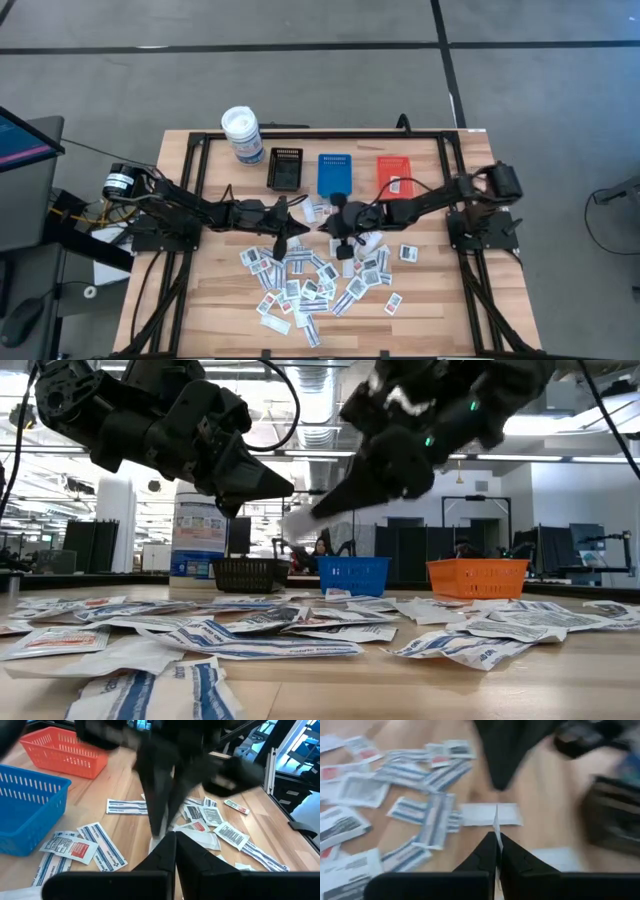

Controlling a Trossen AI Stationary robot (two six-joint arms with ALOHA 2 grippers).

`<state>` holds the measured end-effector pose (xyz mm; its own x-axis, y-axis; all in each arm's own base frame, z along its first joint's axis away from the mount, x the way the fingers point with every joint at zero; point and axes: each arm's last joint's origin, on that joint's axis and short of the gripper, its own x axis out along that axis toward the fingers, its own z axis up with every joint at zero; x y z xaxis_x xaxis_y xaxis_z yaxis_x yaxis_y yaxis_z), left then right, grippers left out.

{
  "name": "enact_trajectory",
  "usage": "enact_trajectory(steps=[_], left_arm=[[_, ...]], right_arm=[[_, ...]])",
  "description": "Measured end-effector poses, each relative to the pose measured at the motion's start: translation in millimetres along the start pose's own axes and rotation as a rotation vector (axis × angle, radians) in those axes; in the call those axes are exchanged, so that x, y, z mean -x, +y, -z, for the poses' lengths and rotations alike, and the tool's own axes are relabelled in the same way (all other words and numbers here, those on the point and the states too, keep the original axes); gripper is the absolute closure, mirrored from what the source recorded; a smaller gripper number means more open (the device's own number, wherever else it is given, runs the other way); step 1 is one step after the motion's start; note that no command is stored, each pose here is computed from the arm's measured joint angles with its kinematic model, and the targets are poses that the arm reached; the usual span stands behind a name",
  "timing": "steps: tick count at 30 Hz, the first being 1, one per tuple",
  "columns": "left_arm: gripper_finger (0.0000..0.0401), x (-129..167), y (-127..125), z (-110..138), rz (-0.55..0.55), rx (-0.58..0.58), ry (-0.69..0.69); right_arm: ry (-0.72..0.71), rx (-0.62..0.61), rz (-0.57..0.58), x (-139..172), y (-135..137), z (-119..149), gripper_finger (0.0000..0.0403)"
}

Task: Pick & Place First Aid Supplies
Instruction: Put the orange ointment pack into the orange bin

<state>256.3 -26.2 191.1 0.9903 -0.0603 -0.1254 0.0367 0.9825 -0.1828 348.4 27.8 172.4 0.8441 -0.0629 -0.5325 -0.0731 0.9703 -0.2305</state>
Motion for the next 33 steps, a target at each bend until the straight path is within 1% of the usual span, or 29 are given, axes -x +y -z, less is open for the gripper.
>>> enact_trajectory(steps=[4, 8, 10, 12, 15, 17, 21, 23, 26, 30, 33], left_arm=[[0.0393, 0, 0, 0, 0.0, 0.0, 0.0], [0.0393, 0, 0, 0, 0.001, 0.0, 0.0], [0.0393, 0, 0, 0, 0.001, 0.0, 0.0], [0.0393, 0, 0, 0, 0.001, 0.0, 0.0], [0.0393, 0, 0, 0, 0.001, 0.001, 0.0], [0.0393, 0, 0, 0, 0.001, 0.001, 0.0], [0.0393, 0, 0, 0, 0.001, 0.001, 0.0], [0.0393, 0, 0, 0, 0.001, 0.001, 0.0], [0.0393, 0, 0, 0, 0.001, 0.001, 0.0], [0.0393, 0, 0, 0, 0.001, 0.001, 0.0], [0.0393, 0, 0, 0, 0.001, 0.001, 0.0]], right_arm=[[0.099, 0.021, 0.197, 33, -7, -10, 0.0402], [0.219, 0.059, 0.5, 74, -20, -14, 0.0402], [0.287, 0.064, 0.621, 92, -30, -12, 0.0402], [0.333, 0.029, 0.686, 107, -40, -8, 0.0402], [0.39, -0.064, 0.732, 124, -54, 0, 0.0402], [0.447, -0.124, 0.742, 131, -64, 9, 0.0402], [0.582, -0.248, 0.708, 133, -85, 29, 0.0402], [0.644, -0.295, 0.661, 128, -93, 42, 0.0402], [0.742, -0.314, 0.578, 119, -103, 61, 0.0402], [0.824, -0.337, 0.58, 106, -114, 77, 0.0402], [0.884, -0.307, 0.562, 99, -119, 87, 0.0402]])
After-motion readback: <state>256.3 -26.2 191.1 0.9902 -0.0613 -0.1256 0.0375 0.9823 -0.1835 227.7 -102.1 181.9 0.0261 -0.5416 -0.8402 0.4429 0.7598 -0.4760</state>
